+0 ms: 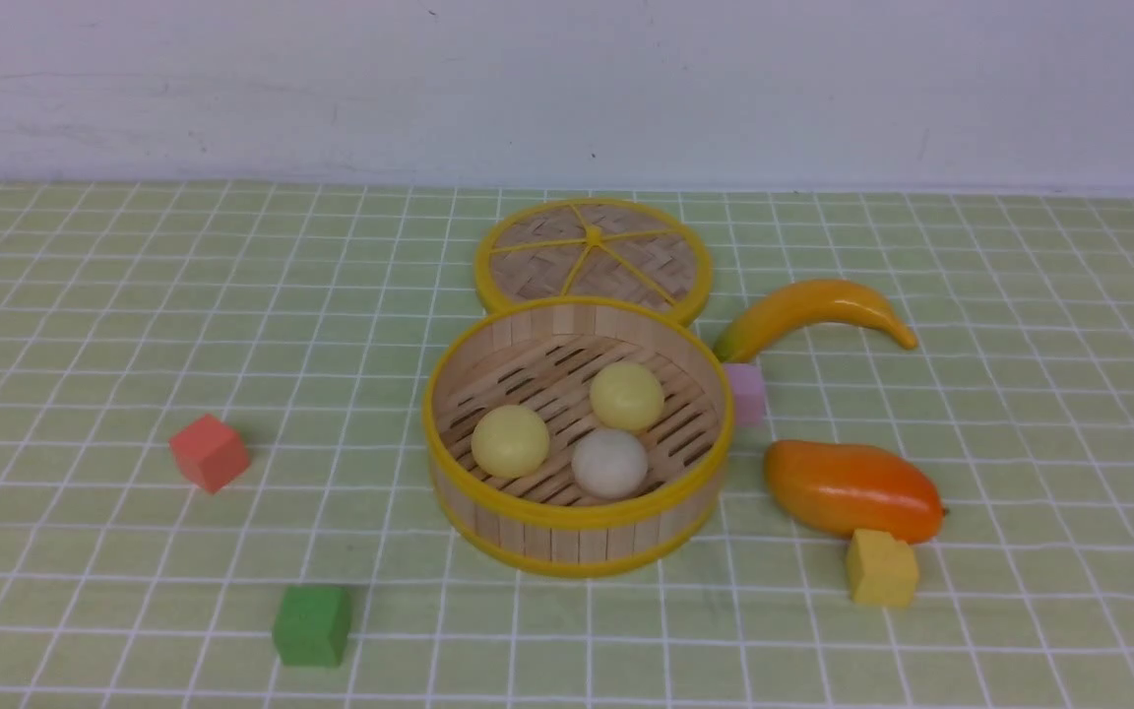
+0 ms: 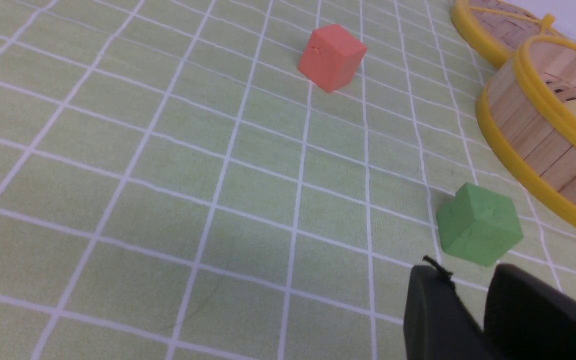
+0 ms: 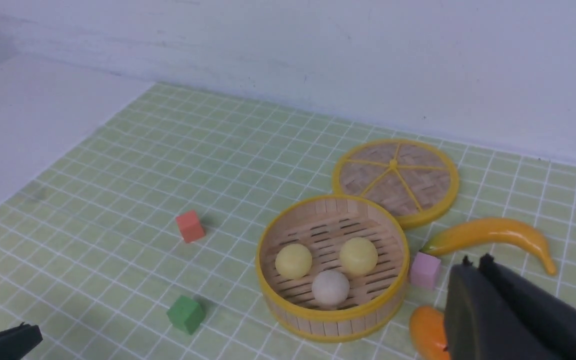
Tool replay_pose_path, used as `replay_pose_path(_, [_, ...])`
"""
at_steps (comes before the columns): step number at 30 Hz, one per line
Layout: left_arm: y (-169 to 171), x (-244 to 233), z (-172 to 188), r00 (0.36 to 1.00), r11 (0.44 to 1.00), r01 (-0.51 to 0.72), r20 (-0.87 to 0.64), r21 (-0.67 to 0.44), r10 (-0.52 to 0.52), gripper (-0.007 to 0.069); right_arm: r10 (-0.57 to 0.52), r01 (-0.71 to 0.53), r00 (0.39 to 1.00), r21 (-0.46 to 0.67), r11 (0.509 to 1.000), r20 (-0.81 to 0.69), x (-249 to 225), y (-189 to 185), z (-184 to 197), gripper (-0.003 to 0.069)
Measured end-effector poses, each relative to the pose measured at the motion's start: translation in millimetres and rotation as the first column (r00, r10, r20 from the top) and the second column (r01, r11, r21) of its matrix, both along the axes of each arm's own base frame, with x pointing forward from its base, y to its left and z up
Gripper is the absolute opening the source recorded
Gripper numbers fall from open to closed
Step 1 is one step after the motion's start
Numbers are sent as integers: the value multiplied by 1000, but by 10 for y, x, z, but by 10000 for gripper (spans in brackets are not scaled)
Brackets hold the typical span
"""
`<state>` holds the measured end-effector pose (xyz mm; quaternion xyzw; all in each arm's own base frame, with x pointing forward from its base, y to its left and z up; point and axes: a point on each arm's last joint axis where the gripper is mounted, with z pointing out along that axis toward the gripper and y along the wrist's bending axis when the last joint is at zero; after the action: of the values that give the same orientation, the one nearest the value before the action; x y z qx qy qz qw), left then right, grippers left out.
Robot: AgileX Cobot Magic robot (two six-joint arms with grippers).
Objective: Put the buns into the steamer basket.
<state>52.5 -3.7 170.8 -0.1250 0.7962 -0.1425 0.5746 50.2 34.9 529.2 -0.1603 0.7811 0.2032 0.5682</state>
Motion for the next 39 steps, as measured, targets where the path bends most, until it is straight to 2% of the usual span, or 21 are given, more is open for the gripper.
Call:
replay_pose_path(1, [0, 0, 0, 1000, 1000, 0, 0, 0, 0, 162, -5, 5, 1000, 2, 1000, 6, -25, -14, 0, -17])
replay_pose_path(5, [0, 0, 0, 1000, 1000, 0, 0, 0, 0, 165, -180, 180, 982, 17, 984, 62, -224, -175, -136, -16])
replay_pose_path(8, [0, 0, 0, 1000, 1000, 0, 0, 0, 0, 166, -338, 337, 936, 22, 941, 97, -353, -255, -428, -13])
replay_pose_path(11, [0, 0, 0, 1000, 1000, 0, 0, 0, 0, 169, -419, 421, 900, 10, 907, 123, -366, -297, -674, -13])
replay_pose_path(12, [0, 0, 0, 1000, 1000, 0, 0, 0, 0, 172, -465, 469, 873, 8, 883, 149, -366, -321, -933, -10])
replay_pose_path(15, [0, 0, 0, 1000, 1000, 0, 0, 0, 0, 178, -516, 529, 833, -13, 849, 196, -307, -364, -1554, -10])
replay_pose_path(18, [0, 0, 0, 1000, 1000, 0, 0, 0, 0, 182, -526, 548, 821, -47, 835, 221, -194, -387, -2143, -10])
replay_pose_path(19, [0, 0, 0, 1000, 1000, 0, 0, 0, 0, 182, -526, 548, 821, -50, 835, 221, -186, -388, -2185, -10])
replay_pose_path(20, [0, 0, 0, 1000, 1000, 0, 0, 0, 0, 183, -525, 549, 825, -76, 833, 209, -113, -393, -2542, -10])
replay_pose_path(21, [0, 0, 0, 1000, 1000, 0, 0, 0, 0, 183, -525, 550, 824, -76, 832, 210, -115, -394, -2578, -10])
replay_pose_path(26, [0, 0, 0, 1000, 1000, 0, 0, 0, 0, 190, -524, 533, 846, -152, 832, 98, -13, -396, -3329, -10])
replay_pose_path(29, [0, 0, -1, 1000, 1000, 0, 0, 0, 0, 193, -525, 521, 851, -175, 836, 28, 2, -392, -3552, -10])
replay_pose_path(39, [0, 0, -5, 1000, 1000, 0, -1, 0, 0, 197, -522, 522, 852, -160, 838, 42, 13, -387, -3564, -10])
